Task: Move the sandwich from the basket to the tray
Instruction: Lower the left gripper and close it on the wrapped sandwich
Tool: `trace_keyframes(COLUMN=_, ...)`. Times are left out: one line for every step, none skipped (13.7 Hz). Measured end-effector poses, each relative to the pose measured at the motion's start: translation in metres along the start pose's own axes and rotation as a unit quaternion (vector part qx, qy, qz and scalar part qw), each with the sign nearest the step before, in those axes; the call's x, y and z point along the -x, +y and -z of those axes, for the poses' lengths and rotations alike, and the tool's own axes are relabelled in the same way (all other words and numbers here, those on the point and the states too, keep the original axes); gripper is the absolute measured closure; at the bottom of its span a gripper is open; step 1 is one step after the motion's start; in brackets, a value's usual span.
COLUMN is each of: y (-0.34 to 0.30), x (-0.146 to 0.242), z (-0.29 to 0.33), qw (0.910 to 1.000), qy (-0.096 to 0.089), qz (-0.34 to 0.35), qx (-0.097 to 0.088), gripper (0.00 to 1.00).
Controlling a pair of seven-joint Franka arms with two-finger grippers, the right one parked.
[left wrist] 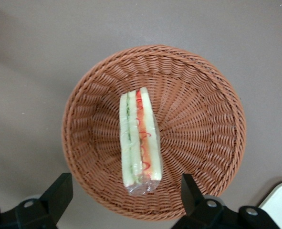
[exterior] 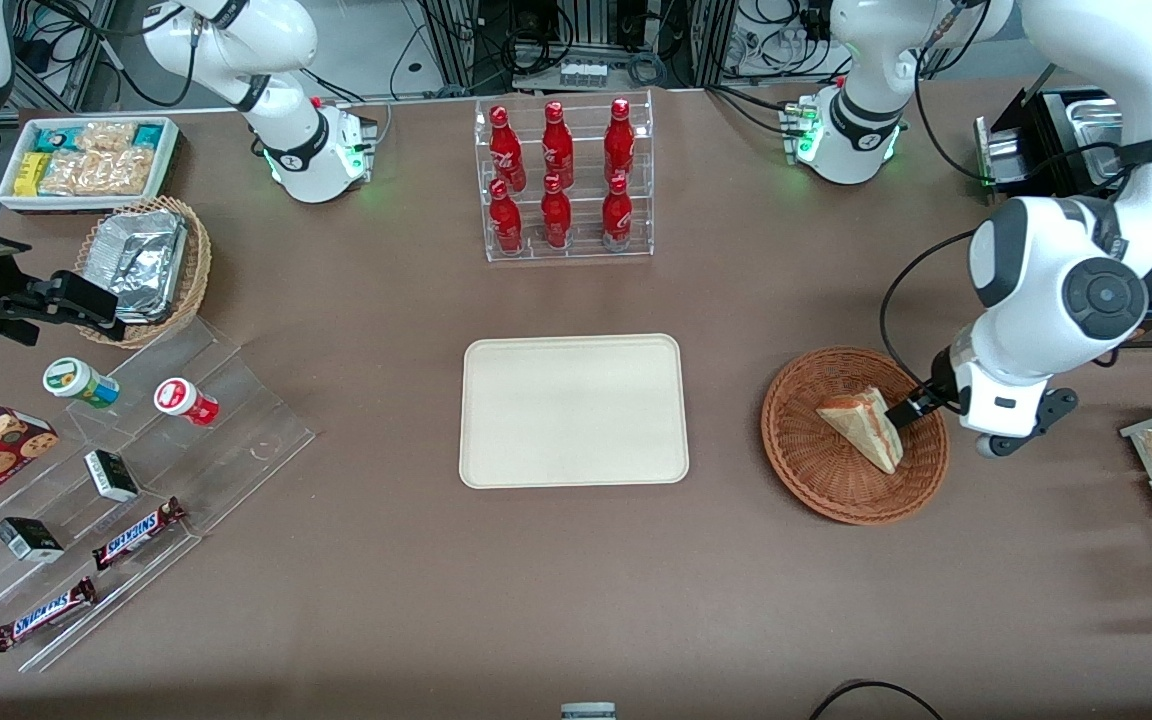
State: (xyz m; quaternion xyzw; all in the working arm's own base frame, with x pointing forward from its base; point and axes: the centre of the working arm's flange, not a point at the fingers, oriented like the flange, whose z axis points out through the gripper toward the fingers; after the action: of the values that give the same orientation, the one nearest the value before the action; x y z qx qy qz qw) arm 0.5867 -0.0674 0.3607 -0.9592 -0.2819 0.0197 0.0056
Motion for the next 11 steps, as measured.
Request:
trace_keyframes(y=0.002, x=0.004, z=-0.009, qw=1.0, qy=0.004, qz=0.005, qx=0.005, gripper=0.0)
trace_keyframes(y=0.003, x=0.01, z=-0.019, qw=0.9998, qy=0.01, qz=0.012, qx=0.011, gripper=0.0)
trace_keyframes(y=0.004, x=0.015, z=-0.029, qw=0.9995, qy=0.014, qz=0.022, qx=0.016, gripper=0.0)
trace_keyframes(y=0.005, x=0.021, z=-0.039, qw=0.9992, qy=0.017, qz=0.032, qx=0.02, gripper=0.0)
trace_keyframes(y=0.006, x=0.025, z=-0.047, qw=0.9986, qy=0.02, qz=0.044, qx=0.024, gripper=0.0)
trace_keyframes(y=0.006, x=0.029, z=-0.053, qw=0.9976, qy=0.023, qz=0.058, qx=0.028, gripper=0.0)
trace_keyframes(y=0.006, x=0.032, z=-0.06, qw=0.9969, qy=0.023, qz=0.07, qx=0.03, gripper=0.0)
trace_keyframes(y=0.005, x=0.034, z=-0.067, qw=0.9965, qy=0.021, qz=0.076, qx=0.029, gripper=0.0)
trace_keyframes(y=0.004, x=0.034, z=-0.074, qw=0.9963, qy=0.019, qz=0.079, qx=0.027, gripper=0.0)
trace_keyframes(y=0.004, x=0.034, z=-0.078, qw=0.9957, qy=0.019, qz=0.086, qx=0.028, gripper=0.0)
trace_keyframes(y=0.005, x=0.033, z=-0.083, qw=0.9949, qy=0.019, qz=0.095, qx=0.03, gripper=0.0)
